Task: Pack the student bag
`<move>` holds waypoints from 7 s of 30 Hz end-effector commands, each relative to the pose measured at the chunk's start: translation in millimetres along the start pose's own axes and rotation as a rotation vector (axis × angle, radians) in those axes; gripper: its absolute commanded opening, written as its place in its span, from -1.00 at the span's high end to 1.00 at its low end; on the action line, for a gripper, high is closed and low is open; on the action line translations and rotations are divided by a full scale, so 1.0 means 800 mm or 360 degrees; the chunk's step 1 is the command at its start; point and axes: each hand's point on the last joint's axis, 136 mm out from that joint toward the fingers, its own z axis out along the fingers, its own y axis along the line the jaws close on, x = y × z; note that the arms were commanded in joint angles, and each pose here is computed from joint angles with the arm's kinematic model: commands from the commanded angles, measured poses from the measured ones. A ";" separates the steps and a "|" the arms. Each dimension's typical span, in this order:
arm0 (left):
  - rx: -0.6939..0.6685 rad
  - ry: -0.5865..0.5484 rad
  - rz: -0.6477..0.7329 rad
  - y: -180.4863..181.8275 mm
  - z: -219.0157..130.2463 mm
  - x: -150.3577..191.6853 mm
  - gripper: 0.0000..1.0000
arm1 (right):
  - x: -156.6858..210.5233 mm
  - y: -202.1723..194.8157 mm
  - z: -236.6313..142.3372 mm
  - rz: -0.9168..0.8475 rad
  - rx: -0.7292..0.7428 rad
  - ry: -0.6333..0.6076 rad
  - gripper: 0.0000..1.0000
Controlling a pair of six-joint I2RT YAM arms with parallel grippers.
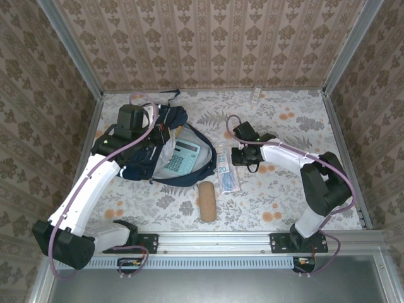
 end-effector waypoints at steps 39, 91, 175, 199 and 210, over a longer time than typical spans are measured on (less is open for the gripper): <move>0.0045 -0.0126 -0.0008 -0.010 -0.022 -0.019 1.00 | -0.078 0.033 0.075 -0.0173 -0.0342 0.0068 0.12; 0.0026 -0.0124 -0.0008 -0.006 -0.023 -0.016 1.00 | -0.051 0.003 0.082 -0.0379 -0.0082 0.0042 0.93; -0.0050 -0.0349 -0.0120 0.008 -0.048 -0.032 1.00 | -0.189 0.235 -0.002 0.0255 -0.0719 -0.0538 0.48; -0.0039 -0.0309 -0.0137 0.007 -0.034 -0.026 1.00 | -0.007 0.224 -0.012 0.0148 -0.0675 0.0014 0.10; -0.0027 -0.0289 -0.0133 0.003 -0.032 -0.023 1.00 | 0.022 0.264 0.021 0.0127 -0.0713 0.0168 0.23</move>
